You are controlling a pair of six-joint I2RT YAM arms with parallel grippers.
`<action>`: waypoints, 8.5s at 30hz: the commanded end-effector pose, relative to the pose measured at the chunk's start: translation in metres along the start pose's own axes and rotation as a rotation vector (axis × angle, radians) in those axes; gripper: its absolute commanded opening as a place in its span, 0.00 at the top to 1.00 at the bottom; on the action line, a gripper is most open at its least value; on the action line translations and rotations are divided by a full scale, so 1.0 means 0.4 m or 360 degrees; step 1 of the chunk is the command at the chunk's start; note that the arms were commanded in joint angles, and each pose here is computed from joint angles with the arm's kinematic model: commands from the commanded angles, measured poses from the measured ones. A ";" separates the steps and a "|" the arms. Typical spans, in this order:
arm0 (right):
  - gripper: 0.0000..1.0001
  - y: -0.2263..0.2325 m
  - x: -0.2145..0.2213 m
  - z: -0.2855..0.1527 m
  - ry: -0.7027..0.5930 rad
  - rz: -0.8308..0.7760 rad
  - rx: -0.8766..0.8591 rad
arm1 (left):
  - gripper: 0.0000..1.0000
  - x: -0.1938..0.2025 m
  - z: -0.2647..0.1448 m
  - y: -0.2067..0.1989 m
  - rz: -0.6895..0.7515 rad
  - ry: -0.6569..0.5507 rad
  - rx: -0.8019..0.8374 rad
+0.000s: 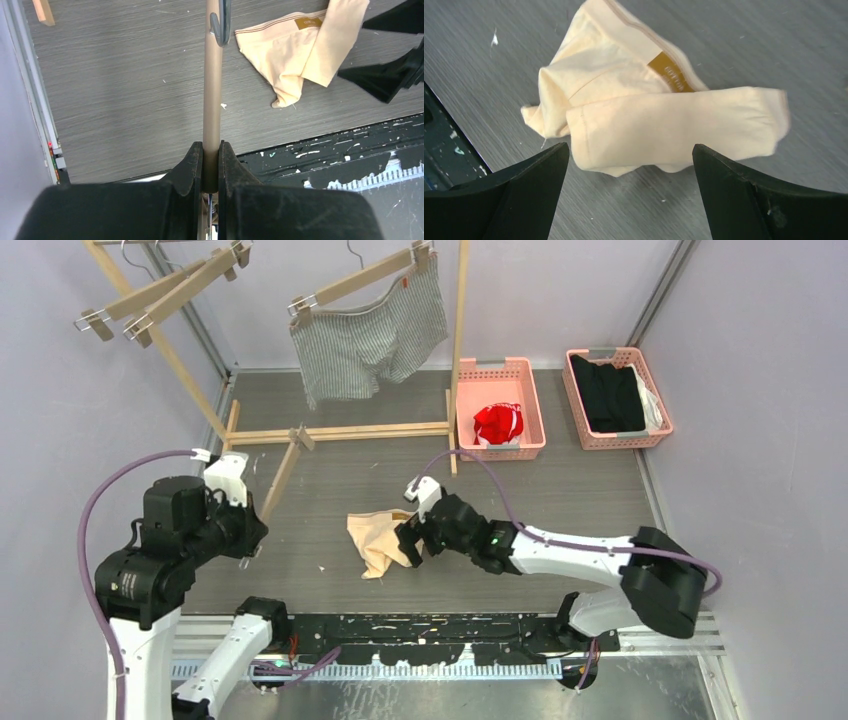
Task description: Remove the underwear clipped to the hanger
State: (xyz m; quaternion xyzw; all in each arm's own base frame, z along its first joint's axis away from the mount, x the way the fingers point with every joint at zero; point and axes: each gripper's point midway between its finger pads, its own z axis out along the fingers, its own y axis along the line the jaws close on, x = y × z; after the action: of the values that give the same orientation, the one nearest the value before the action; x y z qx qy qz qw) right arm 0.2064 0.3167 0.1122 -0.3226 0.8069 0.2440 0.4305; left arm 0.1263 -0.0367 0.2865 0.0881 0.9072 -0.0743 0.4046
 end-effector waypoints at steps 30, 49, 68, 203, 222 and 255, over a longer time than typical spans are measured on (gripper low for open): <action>0.99 -0.052 -0.097 -0.016 -0.0187 0.0081 0.0427 | 1.00 -0.509 0.080 0.139 -0.0012 -0.0424 -0.0130; 0.99 -0.418 -0.567 -0.487 -0.1075 0.0192 0.1220 | 1.00 -0.789 0.117 0.168 0.0197 -0.0731 0.0034; 0.99 -0.659 -0.539 -0.321 -0.0960 0.0312 0.1213 | 1.00 -0.930 0.119 0.217 0.0135 -0.1035 0.0044; 0.41 -0.580 -0.464 -0.416 -0.0969 0.0353 0.0890 | 0.44 -1.044 0.335 -0.135 0.0510 -0.1139 0.0216; 0.44 -0.574 -0.436 -0.370 -0.0901 0.0362 0.0858 | 0.96 -1.057 0.340 -0.145 0.0497 -0.1180 0.0234; 0.50 -0.562 -0.363 -0.314 -0.0797 0.0417 0.0797 | 1.00 -0.997 0.186 -0.116 0.0459 -0.1427 0.0128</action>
State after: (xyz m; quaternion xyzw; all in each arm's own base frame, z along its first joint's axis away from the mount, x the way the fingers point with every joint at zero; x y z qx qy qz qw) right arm 0.3639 0.1194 0.2618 -0.0307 0.7625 0.1465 0.6294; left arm 0.4504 -0.1429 0.4774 0.2050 0.6902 -0.0862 0.6886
